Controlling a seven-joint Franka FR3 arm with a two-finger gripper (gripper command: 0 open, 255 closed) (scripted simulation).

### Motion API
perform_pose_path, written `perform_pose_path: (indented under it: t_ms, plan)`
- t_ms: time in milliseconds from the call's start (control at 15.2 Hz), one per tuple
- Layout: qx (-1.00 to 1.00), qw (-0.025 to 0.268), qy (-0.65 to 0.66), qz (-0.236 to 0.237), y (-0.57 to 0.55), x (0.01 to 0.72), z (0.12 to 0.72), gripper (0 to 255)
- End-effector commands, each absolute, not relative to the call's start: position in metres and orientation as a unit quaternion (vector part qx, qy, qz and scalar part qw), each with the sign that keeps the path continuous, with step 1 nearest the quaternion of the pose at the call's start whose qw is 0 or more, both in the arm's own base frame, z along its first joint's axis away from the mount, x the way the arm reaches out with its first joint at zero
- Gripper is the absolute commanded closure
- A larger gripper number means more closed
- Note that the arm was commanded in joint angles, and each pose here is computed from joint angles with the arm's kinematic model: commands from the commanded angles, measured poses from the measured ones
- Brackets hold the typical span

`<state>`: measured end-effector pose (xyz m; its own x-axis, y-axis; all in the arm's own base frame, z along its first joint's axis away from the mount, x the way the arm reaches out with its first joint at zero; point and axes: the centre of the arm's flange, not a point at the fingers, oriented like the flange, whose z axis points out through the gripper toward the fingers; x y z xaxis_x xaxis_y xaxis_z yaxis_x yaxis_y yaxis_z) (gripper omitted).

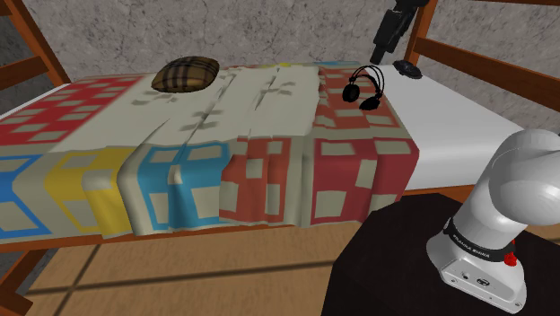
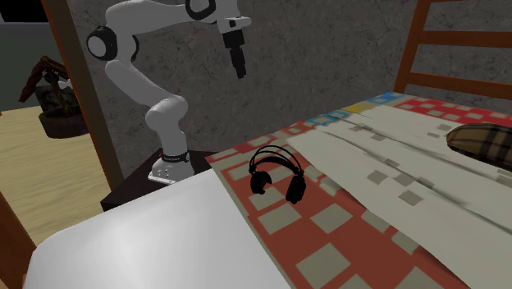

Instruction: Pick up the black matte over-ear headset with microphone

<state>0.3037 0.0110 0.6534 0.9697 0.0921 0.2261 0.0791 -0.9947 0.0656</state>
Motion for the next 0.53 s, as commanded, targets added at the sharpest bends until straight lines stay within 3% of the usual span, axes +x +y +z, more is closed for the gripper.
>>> perform_pose_path:
  t_ms: [0,462]
  plan:
    - [0.992,0.028,0.043,0.115,0.011,0.304,0.653,0]
    - [0.994,0.028,-0.003,0.109,-0.064,0.352,0.63,0]
